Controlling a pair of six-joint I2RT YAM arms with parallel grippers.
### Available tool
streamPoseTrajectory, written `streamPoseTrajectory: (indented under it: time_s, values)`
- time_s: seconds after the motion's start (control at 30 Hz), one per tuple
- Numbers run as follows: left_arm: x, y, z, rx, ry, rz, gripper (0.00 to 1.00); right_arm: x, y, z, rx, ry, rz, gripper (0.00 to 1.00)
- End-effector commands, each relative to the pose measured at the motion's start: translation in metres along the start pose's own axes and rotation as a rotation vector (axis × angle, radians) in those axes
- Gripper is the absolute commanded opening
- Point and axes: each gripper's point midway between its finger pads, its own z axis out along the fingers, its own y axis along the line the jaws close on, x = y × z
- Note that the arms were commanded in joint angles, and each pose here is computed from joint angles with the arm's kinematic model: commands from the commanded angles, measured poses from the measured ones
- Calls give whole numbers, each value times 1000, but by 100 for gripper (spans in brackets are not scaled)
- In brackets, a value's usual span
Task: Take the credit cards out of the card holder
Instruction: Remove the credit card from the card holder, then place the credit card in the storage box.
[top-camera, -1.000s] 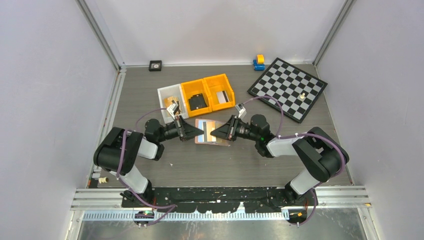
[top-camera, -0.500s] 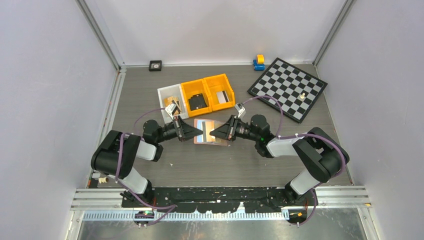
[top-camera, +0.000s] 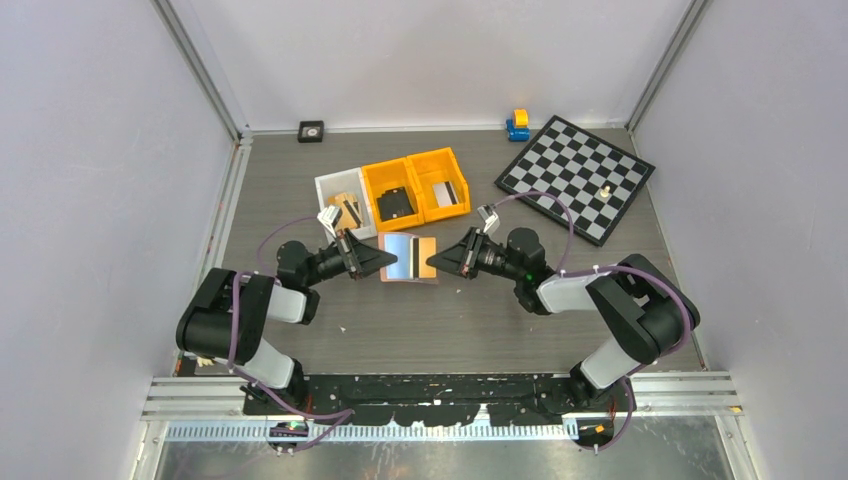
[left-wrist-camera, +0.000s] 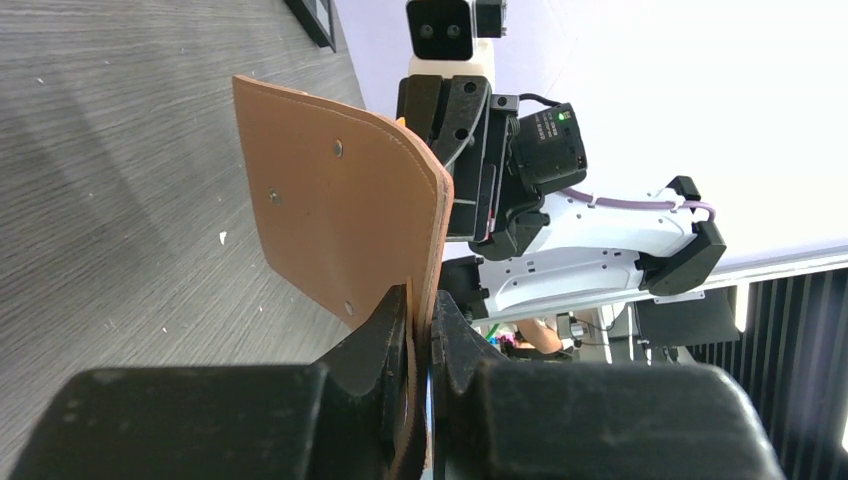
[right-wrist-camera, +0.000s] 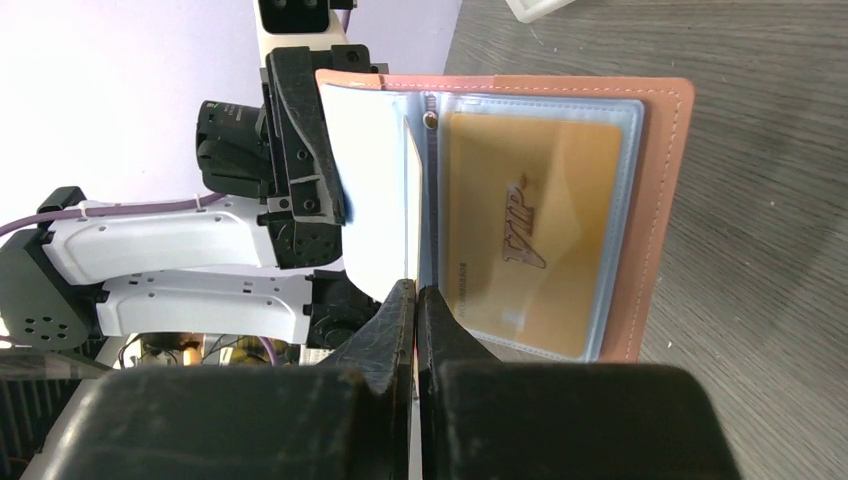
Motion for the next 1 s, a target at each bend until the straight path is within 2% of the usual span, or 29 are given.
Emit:
streamPoseTrajectory:
  time_s: [0.0, 0.37, 0.57, 0.73, 0.87, 0.97]
  values:
    - [-6, -21, -2, 63, -24, 102, 0, -3, -3, -2, 12, -19, -10, 1]
    - [-11, -18, -7, 52, -53, 109, 0, -14, -8, -10, 47, -67, -19, 1]
    - [-19, -7, -16, 8, -99, 95, 0, -38, -31, -32, 270, -138, -111, 0]
    - [-18, 28, -19, -136, -108, 41, 0, -61, -33, -37, 432, -153, -180, 0]
    - [-14, 56, -26, -305, -93, 12, 0, -72, -21, -14, 437, -86, -186, 1]
    - [-12, 69, -40, -463, -90, 54, 0, -80, -7, 11, 434, -38, -227, 0]
